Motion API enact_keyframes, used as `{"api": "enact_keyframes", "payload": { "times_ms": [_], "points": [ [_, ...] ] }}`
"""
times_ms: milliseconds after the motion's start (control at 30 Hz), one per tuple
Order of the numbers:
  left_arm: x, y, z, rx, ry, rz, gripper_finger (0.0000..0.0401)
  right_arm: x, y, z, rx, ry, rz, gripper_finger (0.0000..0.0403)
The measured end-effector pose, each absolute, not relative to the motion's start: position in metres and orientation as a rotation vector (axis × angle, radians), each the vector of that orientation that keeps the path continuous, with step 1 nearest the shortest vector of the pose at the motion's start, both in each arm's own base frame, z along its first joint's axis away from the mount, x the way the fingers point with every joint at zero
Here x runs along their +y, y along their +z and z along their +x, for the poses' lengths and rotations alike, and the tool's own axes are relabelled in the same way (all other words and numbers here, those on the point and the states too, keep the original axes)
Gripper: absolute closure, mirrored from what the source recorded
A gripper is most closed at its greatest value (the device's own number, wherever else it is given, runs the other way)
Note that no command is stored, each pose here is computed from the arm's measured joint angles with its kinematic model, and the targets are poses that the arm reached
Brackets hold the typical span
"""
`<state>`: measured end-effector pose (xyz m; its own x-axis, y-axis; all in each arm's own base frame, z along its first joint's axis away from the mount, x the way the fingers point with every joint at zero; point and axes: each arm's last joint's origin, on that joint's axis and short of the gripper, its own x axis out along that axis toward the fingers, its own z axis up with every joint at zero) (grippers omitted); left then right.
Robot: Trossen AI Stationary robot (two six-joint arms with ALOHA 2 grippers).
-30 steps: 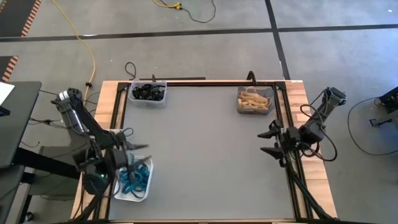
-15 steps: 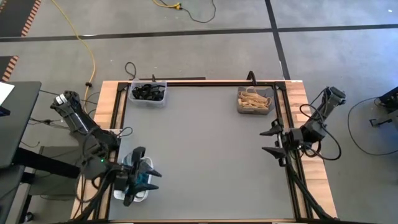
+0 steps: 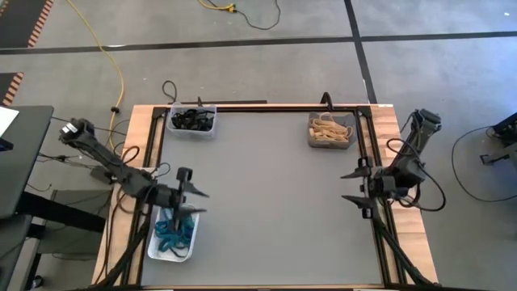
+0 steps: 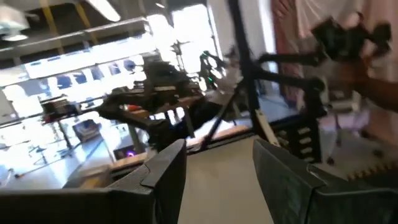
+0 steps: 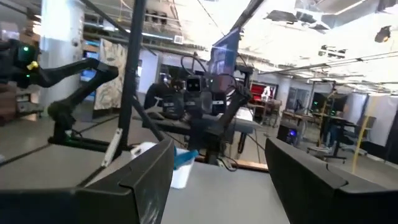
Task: Sort rubber bands into baskets
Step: Return to Home Position
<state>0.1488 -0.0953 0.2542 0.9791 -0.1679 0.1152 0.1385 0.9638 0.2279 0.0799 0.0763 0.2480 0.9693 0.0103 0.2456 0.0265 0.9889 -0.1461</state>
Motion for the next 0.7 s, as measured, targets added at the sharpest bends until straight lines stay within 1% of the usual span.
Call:
{"api": "enact_keyframes", "payload": {
  "times_ms": [133, 300, 400, 567, 700],
  "points": [
    [-0.073, 0.222, 0.130, -0.200, -0.104, 0.138, 0.0225, 0.069, 0.234, 0.079, -0.253, -0.045, -0.132, 0.0121],
    [-0.054, 0.191, 0.115, -0.201, -0.053, 0.085, 0.0225, 0.054, 0.213, 0.073, -0.310, -0.119, -0.092, 0.0121],
    [-0.047, 0.186, 0.113, -0.169, -0.015, 0.077, 0.0225, 0.047, 0.213, 0.070, -0.327, -0.138, -0.085, 0.0121],
    [-0.041, 0.189, 0.111, -0.201, -0.003, 0.080, 0.0225, 0.039, 0.214, 0.066, -0.360, -0.154, -0.098, 0.0121],
    [-0.036, 0.188, 0.112, -0.184, 0.035, 0.110, 0.0225, 0.036, 0.212, 0.068, -0.341, -0.190, -0.131, 0.0121]
  ]
}}
